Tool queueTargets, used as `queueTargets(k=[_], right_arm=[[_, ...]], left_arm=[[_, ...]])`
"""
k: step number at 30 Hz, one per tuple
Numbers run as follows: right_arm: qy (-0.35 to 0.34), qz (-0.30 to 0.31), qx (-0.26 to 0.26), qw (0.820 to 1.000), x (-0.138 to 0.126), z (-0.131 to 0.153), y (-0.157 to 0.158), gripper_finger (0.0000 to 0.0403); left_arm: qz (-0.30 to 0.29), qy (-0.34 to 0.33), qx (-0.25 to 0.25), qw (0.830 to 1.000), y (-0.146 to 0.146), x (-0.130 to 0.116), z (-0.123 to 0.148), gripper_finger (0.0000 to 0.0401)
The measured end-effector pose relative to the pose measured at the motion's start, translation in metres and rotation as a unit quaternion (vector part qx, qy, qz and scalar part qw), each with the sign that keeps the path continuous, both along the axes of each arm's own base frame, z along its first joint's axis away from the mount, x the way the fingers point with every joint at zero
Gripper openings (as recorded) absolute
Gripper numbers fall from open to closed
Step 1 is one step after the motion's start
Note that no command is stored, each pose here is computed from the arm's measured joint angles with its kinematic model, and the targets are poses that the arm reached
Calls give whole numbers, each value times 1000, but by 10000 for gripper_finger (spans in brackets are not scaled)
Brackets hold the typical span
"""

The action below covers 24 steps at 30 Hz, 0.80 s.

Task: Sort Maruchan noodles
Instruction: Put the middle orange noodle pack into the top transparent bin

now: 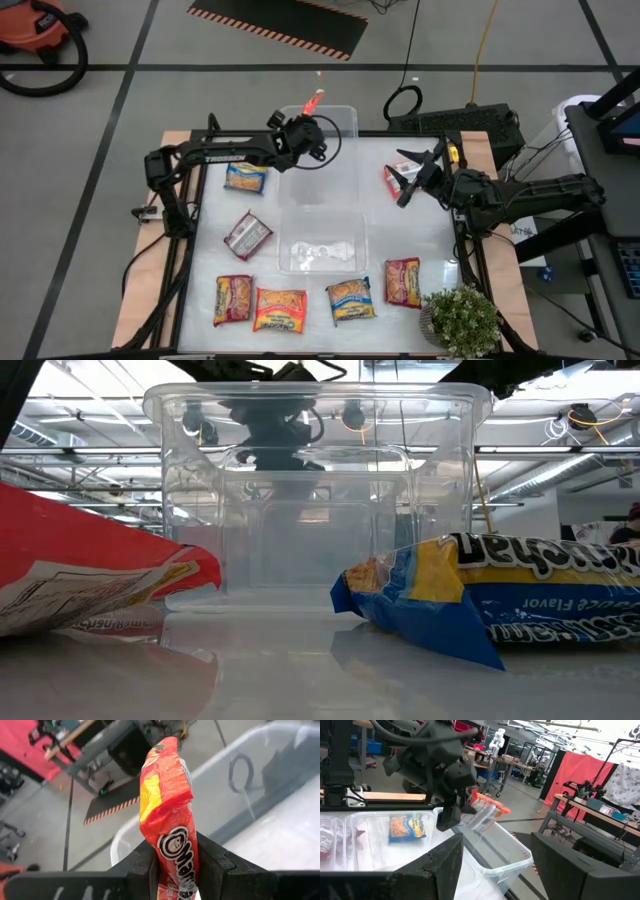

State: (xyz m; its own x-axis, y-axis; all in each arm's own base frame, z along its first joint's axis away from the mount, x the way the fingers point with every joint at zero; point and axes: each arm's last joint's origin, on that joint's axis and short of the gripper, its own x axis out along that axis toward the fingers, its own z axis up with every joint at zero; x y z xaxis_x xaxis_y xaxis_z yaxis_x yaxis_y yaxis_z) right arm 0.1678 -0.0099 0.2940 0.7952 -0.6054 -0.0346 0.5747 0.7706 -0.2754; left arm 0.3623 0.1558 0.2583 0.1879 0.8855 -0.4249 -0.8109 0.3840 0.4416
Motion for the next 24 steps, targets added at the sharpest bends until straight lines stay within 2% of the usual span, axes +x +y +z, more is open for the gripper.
queueTargets(k=[10,15,18,24], right_arm=[[-15,2,18,1000,0,0,1,226],[-31,28,27,999,0,3,6,226],[-48,55,37,997,0,5,8,226],[-62,76,38,994,-1,8,10,226]], left_arm=[[15,-29,-26,999,-1,-1,-5,98],[22,-26,-40,999,-2,-3,-8,99],[25,-28,-44,998,-1,-4,-9,118],[41,-43,-50,997,5,-6,-10,187]])
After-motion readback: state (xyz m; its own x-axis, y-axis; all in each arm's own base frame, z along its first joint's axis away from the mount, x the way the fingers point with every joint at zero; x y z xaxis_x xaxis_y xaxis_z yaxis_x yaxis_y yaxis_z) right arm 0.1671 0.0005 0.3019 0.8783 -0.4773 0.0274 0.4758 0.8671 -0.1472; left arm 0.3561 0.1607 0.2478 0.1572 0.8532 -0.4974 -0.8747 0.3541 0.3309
